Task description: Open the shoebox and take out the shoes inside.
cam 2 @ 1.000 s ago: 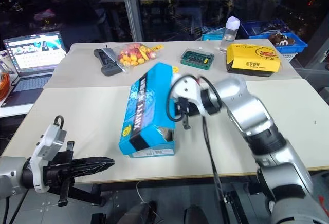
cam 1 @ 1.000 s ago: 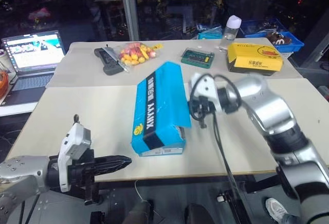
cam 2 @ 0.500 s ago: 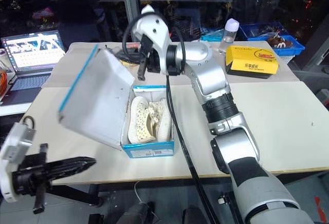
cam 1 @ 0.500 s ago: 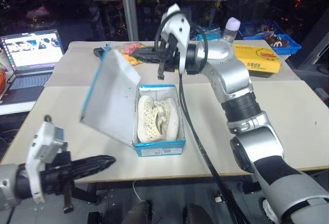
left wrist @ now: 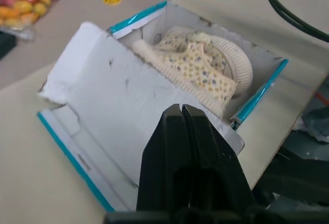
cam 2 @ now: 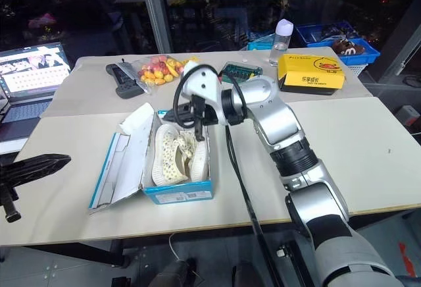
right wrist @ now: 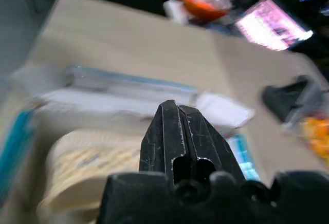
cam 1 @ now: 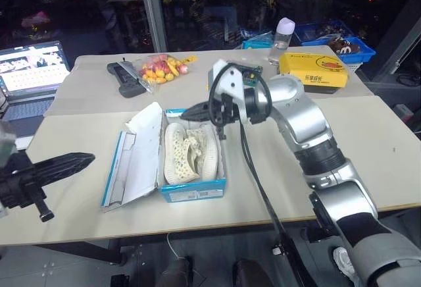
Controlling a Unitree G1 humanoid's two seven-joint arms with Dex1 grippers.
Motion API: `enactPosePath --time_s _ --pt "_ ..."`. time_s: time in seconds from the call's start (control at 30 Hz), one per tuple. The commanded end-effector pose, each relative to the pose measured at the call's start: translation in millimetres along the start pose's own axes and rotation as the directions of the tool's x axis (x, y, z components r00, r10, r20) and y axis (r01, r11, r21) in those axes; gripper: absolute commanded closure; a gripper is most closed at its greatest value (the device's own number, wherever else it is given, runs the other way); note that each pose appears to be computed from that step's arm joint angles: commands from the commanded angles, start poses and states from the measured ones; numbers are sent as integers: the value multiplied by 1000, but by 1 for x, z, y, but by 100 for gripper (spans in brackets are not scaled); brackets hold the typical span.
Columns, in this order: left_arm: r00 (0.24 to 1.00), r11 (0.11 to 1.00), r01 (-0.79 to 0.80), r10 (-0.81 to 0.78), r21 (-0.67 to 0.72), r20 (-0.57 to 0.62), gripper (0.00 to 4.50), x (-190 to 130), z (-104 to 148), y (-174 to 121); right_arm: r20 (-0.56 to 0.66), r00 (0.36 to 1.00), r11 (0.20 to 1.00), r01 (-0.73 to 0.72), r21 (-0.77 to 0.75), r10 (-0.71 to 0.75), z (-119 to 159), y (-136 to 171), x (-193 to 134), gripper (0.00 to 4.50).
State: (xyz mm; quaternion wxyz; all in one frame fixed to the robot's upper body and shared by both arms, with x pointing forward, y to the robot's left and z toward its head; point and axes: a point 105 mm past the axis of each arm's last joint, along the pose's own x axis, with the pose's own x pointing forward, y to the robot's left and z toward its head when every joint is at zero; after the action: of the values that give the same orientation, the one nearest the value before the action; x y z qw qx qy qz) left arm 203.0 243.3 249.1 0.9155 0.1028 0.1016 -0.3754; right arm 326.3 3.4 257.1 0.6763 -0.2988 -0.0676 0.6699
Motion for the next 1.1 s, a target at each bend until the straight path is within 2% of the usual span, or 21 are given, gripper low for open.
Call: enactPosePath --time_s 0.03,0.13,0.17,0.2,0.3,0.37,0.53,0.7,0.83,1.07,1.1 --pt "994 995 104 -104 3 -33 445 9 -5 8 -43 992 992 -121 -26 120 3 22 -6 450" --pt "987 991 137 -136 2 -83 445 13 -21 23 -78 989 992 -126 -30 123 -4 23 -6 450" --pt "986 991 135 -133 9 -98 393 14 -25 30 -85 989 992 -120 -28 117 -6 22 -6 422" --pt "985 991 133 -130 19 -111 375 15 -28 35 -90 989 993 -118 -26 116 -7 22 -6 394" --pt "981 988 148 -142 38 -128 263 19 -32 44 -89 988 992 -125 -18 123 -7 22 -5 305" --pt "982 986 155 -147 59 -123 197 23 -30 48 -85 990 993 -118 -16 116 -6 18 -4 237" --pt "980 979 181 -171 93 -105 13 30 -20 48 -147 989 998 -30 -55 21 -28 -10 12 61" --pt "977 976 200 -191 91 -98 5 30 -17 43 -181 983 998 -12 -65 0 -47 -23 25 59" --pt "979 976 190 -181 104 -89 5 29 -11 40 -226 972 994 -84 -69 67 -66 -15 35 59" --pt "984 981 165 -156 105 -85 5 27 -12 40 -222 967 990 -135 -42 122 -75 -8 43 59" --pt "985 981 161 -153 105 -83 1 27 -12 40 -220 968 990 -135 -39 123 -75 -8 43 84"
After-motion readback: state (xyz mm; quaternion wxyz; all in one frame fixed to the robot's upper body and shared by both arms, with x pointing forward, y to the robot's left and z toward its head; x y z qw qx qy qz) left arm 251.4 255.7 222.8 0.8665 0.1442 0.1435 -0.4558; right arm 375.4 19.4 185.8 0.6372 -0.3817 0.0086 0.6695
